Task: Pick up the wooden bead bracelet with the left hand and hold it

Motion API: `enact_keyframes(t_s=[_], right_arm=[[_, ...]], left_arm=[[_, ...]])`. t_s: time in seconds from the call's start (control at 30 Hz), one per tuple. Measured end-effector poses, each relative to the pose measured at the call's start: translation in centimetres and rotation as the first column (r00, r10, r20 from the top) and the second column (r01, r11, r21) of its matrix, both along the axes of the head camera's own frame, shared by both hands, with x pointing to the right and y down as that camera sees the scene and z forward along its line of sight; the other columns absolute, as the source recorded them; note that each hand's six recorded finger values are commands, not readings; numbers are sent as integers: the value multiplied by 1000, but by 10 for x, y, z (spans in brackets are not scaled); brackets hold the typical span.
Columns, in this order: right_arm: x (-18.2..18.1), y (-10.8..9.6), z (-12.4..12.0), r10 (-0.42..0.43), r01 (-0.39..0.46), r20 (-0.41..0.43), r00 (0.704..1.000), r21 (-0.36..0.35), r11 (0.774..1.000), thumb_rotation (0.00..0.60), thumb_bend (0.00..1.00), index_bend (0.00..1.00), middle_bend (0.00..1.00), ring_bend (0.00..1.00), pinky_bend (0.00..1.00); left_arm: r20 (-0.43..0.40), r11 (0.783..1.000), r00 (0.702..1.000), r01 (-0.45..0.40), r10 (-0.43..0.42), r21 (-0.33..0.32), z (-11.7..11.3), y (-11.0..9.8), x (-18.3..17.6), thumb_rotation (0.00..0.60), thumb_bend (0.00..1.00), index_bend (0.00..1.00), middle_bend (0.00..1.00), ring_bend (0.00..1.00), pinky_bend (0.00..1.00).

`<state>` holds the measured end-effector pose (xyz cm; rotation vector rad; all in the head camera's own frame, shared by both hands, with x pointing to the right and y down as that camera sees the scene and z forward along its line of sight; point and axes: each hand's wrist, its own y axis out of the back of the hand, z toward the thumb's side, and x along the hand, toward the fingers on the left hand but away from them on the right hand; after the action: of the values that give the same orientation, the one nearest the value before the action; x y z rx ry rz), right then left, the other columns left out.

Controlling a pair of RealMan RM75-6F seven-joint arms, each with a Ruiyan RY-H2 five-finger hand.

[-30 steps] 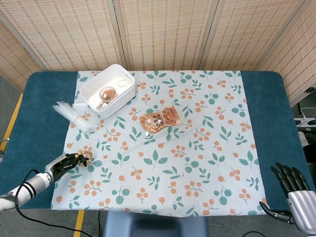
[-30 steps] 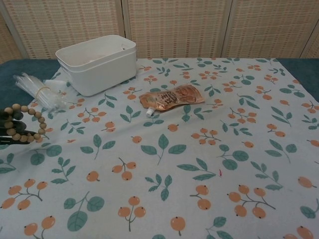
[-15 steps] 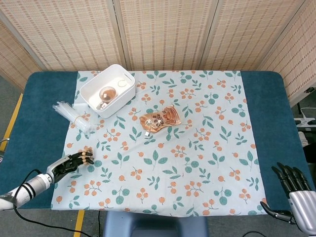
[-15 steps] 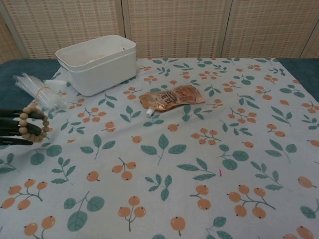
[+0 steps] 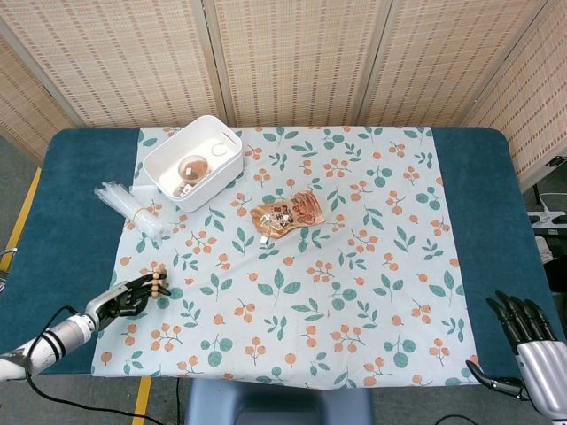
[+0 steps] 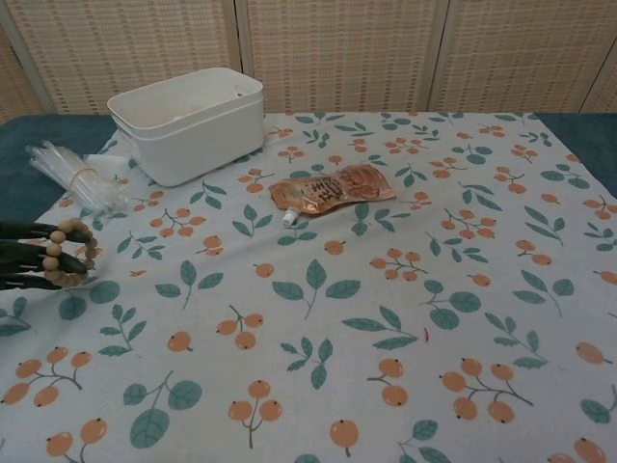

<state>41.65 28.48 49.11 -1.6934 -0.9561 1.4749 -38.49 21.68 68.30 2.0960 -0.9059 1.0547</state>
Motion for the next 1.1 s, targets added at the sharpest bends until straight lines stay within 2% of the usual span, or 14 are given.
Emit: enact_keyframes(t_s=[0.07, 0.17, 0.3, 0.5, 0.67, 0.8, 0.87, 0.93, 1.03, 1.07, 1.1], right_arm=[[0, 0, 1, -1, 1, 0, 1000, -2, 1000, 193, 191, 0, 0, 0, 0], [0, 0, 0, 0, 0, -1, 1000, -3, 1000, 194, 191, 0, 0, 0, 0], [0, 0, 0, 2, -2, 0, 1000, -2, 1000, 194, 191, 0, 0, 0, 0], [0, 0, 0, 1, -1, 0, 1000, -5, 1000, 194, 191, 0, 0, 0, 0], [0, 0, -2, 0, 0, -1, 1000, 4, 1000, 194, 191, 0, 0, 0, 0], [1, 0, -4, 9, -9, -17, 1000, 23, 1000, 194, 191, 0, 0, 0, 0], [4, -1, -4, 16, -15, -39, 999, 33, 999, 194, 191, 0, 0, 0, 0], [6, -1, -3, 25, -23, -63, 998, 37, 999, 194, 191, 0, 0, 0, 0], [9, -2, -1, 38, -33, -103, 994, 43, 999, 194, 191, 0, 0, 0, 0], [9, -2, 0, 42, -38, -110, 993, 44, 998, 194, 191, 0, 0, 0, 0], [8, -2, 1, 44, -40, -110, 993, 45, 998, 195, 191, 0, 0, 0, 0]], left_arm=[[25, 997, 997, -77, 76, 29, 0, 5, 5, 600, 638, 119, 242, 35, 0], [77, 973, 974, -217, 211, 79, -1, 13, 15, 600, 597, 117, 197, 25, 0], [189, 913, 916, -381, 353, 146, 0, 21, 22, 600, 543, 91, 123, 1, 5], [330, 822, 833, -526, 445, 219, -5, 25, 29, 600, 495, 52, 80, 0, 20], [446, 752, 784, -586, 432, 303, -22, 15, 31, 579, 486, 16, 89, 0, 24], [602, 668, 710, -650, 365, 362, -53, 4, 20, 582, 515, 0, 67, 0, 82], [669, 647, 674, -667, 313, 369, -70, 4, 9, 592, 513, 0, 19, 0, 90], [737, 636, 625, -684, 258, 358, -88, 11, -8, 598, 509, 0, 0, 0, 74], [791, 616, 566, -715, 231, 332, -106, 32, -25, 598, 506, 0, 0, 0, 70], [799, 599, 555, -728, 231, 333, -110, 37, -27, 596, 505, 0, 0, 0, 70], [808, 569, 542, -749, 232, 339, -115, 43, -27, 597, 505, 0, 0, 0, 70]])
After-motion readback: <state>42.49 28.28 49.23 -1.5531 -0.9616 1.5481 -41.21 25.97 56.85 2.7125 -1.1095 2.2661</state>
